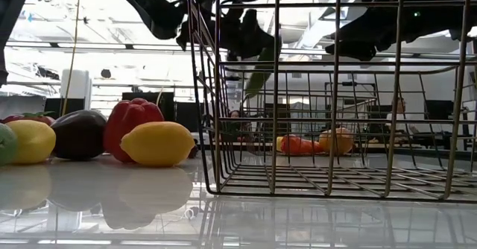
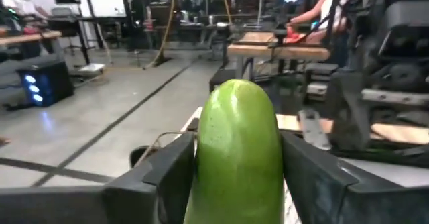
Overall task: Sort produce into baskets
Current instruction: Put the green cucumber into the top wire basket, then put the violet egg plant into the top wire basket
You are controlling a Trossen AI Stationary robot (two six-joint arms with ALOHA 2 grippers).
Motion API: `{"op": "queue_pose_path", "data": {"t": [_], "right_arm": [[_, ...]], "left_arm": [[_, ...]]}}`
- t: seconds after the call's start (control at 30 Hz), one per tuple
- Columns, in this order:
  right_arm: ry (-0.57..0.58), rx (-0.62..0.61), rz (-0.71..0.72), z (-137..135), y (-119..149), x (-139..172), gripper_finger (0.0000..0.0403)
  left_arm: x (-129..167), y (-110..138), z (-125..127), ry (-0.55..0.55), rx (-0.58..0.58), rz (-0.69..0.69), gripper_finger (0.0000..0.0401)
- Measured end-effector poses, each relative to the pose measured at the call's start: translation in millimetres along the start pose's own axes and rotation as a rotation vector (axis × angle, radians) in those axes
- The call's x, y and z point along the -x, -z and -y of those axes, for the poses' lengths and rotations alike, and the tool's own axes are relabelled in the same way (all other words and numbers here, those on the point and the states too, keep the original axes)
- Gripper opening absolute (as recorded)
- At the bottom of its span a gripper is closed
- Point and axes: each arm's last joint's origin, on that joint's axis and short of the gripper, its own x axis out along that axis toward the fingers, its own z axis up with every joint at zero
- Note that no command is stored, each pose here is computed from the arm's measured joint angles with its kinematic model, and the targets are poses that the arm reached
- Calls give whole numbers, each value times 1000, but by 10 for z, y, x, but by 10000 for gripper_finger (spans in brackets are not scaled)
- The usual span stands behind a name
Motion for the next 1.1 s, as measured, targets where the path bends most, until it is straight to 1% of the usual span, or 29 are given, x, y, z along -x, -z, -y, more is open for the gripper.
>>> {"op": "queue_pose_path", "data": {"t": [0.1, 0.17, 0.23, 0.33, 0.43, 0.53, 0.6, 0.7, 0.83, 0.97, 1.1], "right_arm": [[1, 0, 0, 1, 0, 0, 315], [1, 0, 0, 1, 0, 0, 315], [1, -1, -7, 1, 6, 1, 315], [1, -1, -28, 2, 27, 0, 315], [2, -1, -40, 2, 39, 1, 315], [6, 13, -38, 10, 37, 1, 315], [13, 20, -38, 22, 36, 1, 315], [26, 18, -38, 43, 36, 2, 315], [35, 16, -38, 58, 36, 3, 315], [34, 11, -37, 57, 36, 2, 315], [32, 2, -38, 54, 36, 2, 315]], "left_arm": [[-13, -50, -7, 7, 18, -7, 242], [-2, -85, -9, 18, 21, -48, 265], [26, -177, -2, 34, -14, -114, 282], [164, -330, 35, 48, -86, -279, 289], [370, -354, 98, 28, -89, -443, 290], [571, -374, 218, 3, -71, -525, 290], [693, -365, 332, -10, -44, -539, 290], [848, -161, 503, -59, 14, -646, 290], [962, 102, 706, -129, 104, -767, 291], [959, 369, 884, -166, 218, -889, 291], [891, 541, 1047, -193, 285, -934, 291]]}}
